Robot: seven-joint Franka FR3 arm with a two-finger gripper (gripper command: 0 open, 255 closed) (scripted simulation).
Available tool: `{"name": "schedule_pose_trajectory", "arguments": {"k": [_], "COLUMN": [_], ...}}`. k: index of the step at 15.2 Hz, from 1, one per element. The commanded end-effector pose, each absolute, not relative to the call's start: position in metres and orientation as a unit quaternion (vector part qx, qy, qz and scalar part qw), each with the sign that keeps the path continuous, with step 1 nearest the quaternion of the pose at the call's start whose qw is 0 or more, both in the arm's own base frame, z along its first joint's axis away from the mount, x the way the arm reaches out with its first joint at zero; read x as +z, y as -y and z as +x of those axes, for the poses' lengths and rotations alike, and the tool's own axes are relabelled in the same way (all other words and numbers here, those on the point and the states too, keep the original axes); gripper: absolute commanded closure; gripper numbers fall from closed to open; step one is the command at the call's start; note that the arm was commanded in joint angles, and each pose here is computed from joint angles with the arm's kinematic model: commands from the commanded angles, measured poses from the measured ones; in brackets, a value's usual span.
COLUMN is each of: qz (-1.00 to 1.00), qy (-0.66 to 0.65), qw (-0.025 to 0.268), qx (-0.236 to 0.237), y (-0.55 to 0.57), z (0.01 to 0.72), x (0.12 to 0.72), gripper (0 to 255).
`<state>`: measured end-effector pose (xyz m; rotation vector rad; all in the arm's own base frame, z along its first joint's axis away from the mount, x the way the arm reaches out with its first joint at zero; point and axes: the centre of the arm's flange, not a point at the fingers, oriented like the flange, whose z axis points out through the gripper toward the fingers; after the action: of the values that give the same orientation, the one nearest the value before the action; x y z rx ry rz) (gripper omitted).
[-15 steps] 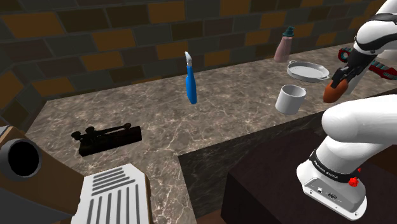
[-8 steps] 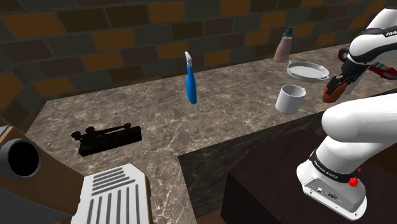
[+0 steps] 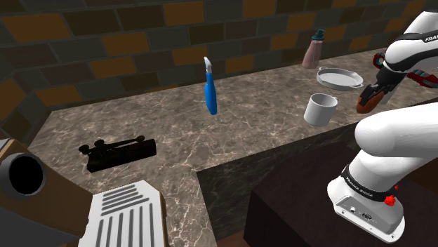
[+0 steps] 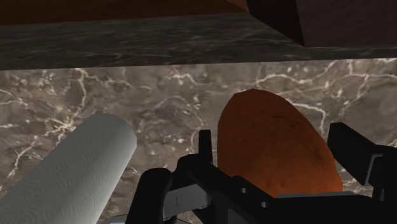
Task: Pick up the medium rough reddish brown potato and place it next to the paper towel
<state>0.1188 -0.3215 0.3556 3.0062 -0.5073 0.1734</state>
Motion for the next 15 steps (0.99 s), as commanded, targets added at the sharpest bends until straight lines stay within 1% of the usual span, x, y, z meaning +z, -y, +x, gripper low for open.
{"name": "schedule_pose_trajectory", "arguments": {"k": [1,5,9,15], "qz": [0.984,0.984,0.984,0.984], "qy": [0.166,0.166,0.166,0.166], "qw": [0.042,0.042,0.042,0.042], "qx": [0.054,0.054,0.054,0.054], "y": [0.32,0.32,0.315,0.315], "z": [0.118,0.119,0.114,0.114], "x": [0.354,0.353,0.403,0.403], "gripper": [0,0,0,0]}}
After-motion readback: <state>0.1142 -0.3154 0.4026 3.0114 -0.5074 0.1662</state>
